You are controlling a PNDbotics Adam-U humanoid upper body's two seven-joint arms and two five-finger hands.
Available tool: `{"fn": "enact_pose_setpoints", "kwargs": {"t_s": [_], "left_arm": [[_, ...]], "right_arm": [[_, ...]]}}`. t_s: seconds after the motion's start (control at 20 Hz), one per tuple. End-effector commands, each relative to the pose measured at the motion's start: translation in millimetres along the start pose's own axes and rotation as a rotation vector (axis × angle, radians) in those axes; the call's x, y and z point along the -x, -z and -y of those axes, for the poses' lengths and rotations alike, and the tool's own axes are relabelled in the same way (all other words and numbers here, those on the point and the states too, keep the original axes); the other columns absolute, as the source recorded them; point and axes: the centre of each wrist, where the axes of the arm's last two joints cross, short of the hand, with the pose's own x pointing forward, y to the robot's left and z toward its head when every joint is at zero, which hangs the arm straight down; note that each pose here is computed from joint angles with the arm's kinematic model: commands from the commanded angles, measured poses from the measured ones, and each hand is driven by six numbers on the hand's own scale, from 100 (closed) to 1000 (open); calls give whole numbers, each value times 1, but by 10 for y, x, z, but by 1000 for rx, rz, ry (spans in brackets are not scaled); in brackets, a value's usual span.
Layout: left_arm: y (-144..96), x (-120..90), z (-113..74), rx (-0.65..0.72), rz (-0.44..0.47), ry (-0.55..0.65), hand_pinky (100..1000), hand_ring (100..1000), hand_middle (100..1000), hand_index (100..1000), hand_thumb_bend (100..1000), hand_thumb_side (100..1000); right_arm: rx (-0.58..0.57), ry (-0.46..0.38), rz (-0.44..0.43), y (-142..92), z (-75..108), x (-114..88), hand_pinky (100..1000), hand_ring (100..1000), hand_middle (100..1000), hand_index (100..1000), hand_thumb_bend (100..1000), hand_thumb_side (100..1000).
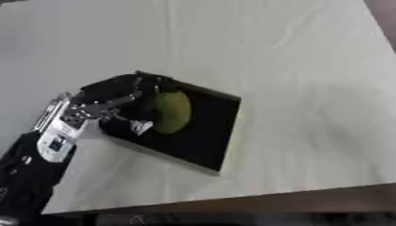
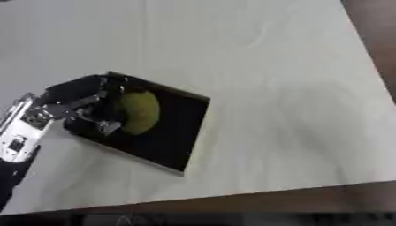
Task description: Pick up objects on the table and place them in the box.
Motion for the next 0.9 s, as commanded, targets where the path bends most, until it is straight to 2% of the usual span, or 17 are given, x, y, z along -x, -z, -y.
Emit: {"fn": "enact_pose_setpoints", "kwargs": {"t_s": [0.05, 0.15, 0.35, 0.6, 0.65, 0.7, 0.75, 0.8, 0.85, 0.9], "left_arm": [[-42, 1, -89, 89, 73, 104, 947, 902, 926, 954, 100, 164], [-45, -6, -100, 78, 74, 112, 943, 898, 920, 949, 100, 165], [-77, -20, -191, 33, 87, 127, 924, 880, 905, 941, 100, 113], [-113, -45, -288, -8, 104, 126, 917, 873, 901, 939, 100, 115], [-115, -48, -302, -11, 105, 126, 885, 830, 883, 937, 100, 146], [-125, -55, -375, -35, 114, 141, 885, 830, 883, 937, 100, 146], [-151, -68, -450, -65, 123, 156, 888, 831, 887, 941, 100, 208], [-177, -82, -500, -92, 131, 162, 888, 831, 887, 941, 100, 208], [-196, -92, -532, -114, 138, 164, 896, 840, 895, 948, 100, 303], [-214, -99, -555, -130, 146, 162, 898, 842, 898, 950, 100, 335]], "right_arm": [[-3, -1, 30, 84, 11, -59, 822, 817, 693, 784, 100, 361], [-3, -2, 29, 77, 16, -57, 822, 817, 693, 784, 100, 362], [-3, -4, 26, 66, 24, -53, 822, 817, 693, 784, 100, 368], [-4, -5, 25, 64, 28, -53, 822, 817, 693, 784, 100, 368], [-4, -6, 24, 63, 28, -53, 822, 817, 693, 783, 100, 370], [-3, -8, 21, 57, 34, -51, 822, 817, 693, 783, 100, 370], [-2, -10, 19, 53, 39, -49, 822, 818, 693, 783, 100, 372], [-1, -12, 18, 51, 43, -49, 822, 818, 693, 783, 100, 372], [0, -12, 17, 50, 44, -48, 822, 818, 693, 783, 100, 373], [0, -12, 16, 49, 44, -48, 822, 818, 693, 783, 100, 373]]}}
